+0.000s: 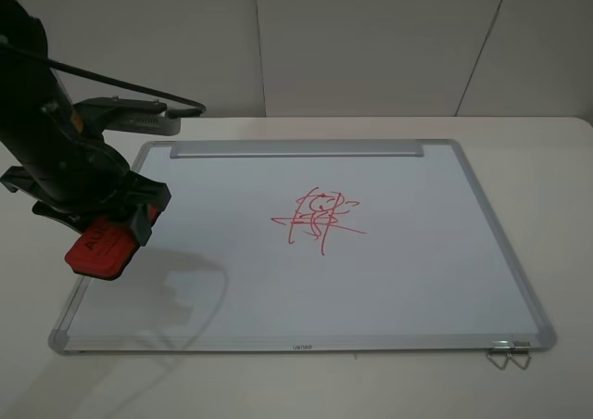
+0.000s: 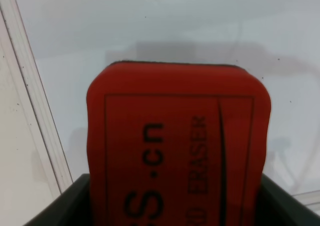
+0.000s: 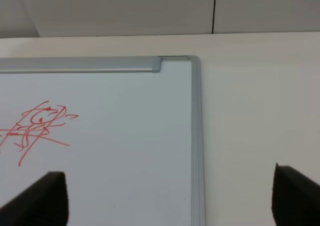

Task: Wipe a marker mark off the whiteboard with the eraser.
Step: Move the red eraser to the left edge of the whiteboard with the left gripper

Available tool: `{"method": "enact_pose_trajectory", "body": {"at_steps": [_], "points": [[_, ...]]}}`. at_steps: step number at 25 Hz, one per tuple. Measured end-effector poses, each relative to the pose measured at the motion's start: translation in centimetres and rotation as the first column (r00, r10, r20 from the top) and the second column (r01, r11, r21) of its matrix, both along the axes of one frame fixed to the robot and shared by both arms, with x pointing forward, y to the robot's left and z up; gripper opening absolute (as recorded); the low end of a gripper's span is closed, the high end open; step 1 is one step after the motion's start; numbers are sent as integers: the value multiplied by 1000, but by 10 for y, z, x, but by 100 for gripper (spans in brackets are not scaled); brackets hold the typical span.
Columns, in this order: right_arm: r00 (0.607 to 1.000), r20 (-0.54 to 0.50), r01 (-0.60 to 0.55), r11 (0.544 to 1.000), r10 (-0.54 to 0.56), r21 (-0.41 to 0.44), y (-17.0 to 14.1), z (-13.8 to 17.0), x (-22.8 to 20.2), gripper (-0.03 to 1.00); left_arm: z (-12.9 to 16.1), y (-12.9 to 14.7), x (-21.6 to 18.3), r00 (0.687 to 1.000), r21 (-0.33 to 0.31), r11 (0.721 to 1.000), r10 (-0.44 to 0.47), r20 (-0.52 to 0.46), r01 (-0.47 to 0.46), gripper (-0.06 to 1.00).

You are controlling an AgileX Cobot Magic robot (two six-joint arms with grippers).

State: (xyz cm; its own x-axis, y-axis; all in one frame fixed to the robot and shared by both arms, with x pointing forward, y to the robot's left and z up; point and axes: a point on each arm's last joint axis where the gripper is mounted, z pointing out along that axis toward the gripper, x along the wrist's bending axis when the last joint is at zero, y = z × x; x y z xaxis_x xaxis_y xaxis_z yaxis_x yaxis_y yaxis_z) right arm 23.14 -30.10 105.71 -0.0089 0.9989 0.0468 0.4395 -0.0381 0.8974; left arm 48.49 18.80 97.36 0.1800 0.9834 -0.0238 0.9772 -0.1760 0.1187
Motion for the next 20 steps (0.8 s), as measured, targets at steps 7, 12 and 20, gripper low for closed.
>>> {"method": "enact_pose_trajectory", "body": {"at_steps": [7, 12, 20], "points": [[1000, 0, 0, 1000, 0, 0, 0, 0, 0, 72, 7, 2, -4, 1000, 4, 1000, -26, 0, 26, 57], [1000, 0, 0, 1000, 0, 0, 0, 0, 0, 72, 7, 0, -5, 1000, -21, 1000, -12, -10, 12, 57], [1000, 0, 0, 1000, 0, 0, 0, 0, 0, 72, 0, 0, -9, 996, -50, 995, 88, -23, -89, 57]]}}
